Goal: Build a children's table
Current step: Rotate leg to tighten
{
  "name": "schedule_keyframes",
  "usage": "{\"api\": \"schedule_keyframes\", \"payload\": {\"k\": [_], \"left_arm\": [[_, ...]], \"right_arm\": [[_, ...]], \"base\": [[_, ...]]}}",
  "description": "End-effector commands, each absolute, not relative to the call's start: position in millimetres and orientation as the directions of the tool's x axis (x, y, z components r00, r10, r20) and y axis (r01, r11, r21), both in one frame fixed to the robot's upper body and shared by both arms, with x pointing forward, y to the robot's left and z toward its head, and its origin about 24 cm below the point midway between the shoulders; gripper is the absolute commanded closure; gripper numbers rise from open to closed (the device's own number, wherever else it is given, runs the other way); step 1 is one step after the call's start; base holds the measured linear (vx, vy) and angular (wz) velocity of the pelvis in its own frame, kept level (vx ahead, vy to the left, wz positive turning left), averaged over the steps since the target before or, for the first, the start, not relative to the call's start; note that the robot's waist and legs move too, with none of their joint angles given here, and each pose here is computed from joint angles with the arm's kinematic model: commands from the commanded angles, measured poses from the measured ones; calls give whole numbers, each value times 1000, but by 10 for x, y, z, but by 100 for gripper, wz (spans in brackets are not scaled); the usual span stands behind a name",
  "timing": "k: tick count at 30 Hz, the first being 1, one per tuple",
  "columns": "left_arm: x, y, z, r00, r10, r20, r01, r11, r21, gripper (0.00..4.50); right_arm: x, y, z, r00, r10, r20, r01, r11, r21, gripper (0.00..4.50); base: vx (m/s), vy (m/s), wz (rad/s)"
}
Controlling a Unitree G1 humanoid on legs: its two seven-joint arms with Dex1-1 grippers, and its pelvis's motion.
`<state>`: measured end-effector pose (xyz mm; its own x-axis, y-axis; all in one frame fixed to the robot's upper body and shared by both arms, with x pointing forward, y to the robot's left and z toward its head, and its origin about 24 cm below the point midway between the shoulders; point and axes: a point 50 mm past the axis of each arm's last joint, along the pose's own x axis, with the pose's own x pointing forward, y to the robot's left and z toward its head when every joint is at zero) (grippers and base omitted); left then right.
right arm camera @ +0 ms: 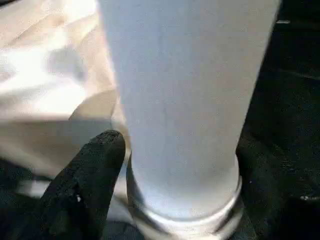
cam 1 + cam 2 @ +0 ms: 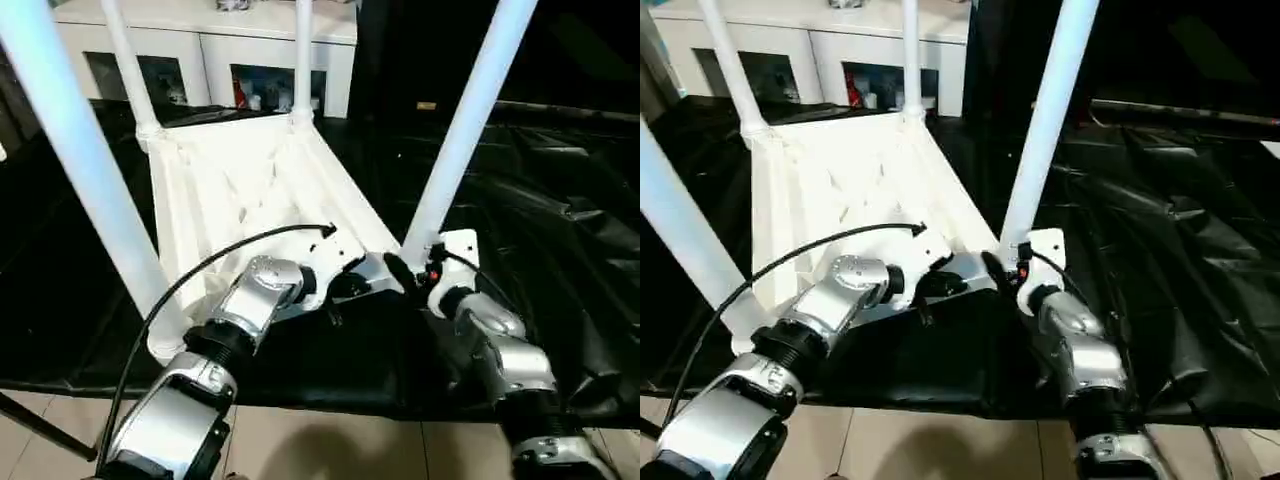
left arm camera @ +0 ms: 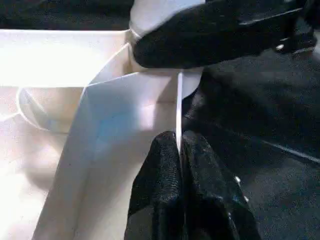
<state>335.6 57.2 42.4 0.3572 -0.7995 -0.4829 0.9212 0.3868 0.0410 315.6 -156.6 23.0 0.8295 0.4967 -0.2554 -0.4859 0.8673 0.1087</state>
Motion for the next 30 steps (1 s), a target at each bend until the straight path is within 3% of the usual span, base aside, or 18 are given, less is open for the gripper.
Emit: {"api": "schedule_keyframes", "payload": {"k": [1, 9, 12, 15, 26, 28, 30], "left_arm": [[3304, 581, 380, 331, -841, -429, 928, 373, -15, 450], [3189, 909, 439, 129, -901, -413, 982, 174, -74, 450], [3161, 976, 441, 94, -905, -414, 984, 148, -99, 450], [3126, 1039, 442, 61, -907, -416, 985, 123, -123, 450], [3100, 1104, 442, 51, -902, -428, 985, 116, -126, 450], [3106, 1104, 436, 63, -899, -433, 984, 128, -121, 450], [3149, 1087, 411, 123, -883, -453, 978, 186, -96, 450]], "right_arm": [[3090, -1323, 260, 698, 673, -243, -669, 735, 112, 64], [3025, -1680, 406, 527, 793, -307, -827, 562, 33, 64], [3012, -1709, 433, 491, 816, -304, -846, 530, 59, 64], [3009, -1702, 452, 469, 832, -297, -858, 508, 69, 98], [2962, -1644, 397, 405, 862, -306, -888, 451, 93, 171], [2963, -1644, 390, 416, 857, -304, -883, 461, 91, 173], [3010, -1656, 355, 504, 810, -301, -833, 548, 79, 176]], "base": [[0, 0, 0], [0, 0, 0], [0, 0, 0], [0, 0, 0], [0, 0, 0], [0, 0, 0], [0, 0, 0]]}}
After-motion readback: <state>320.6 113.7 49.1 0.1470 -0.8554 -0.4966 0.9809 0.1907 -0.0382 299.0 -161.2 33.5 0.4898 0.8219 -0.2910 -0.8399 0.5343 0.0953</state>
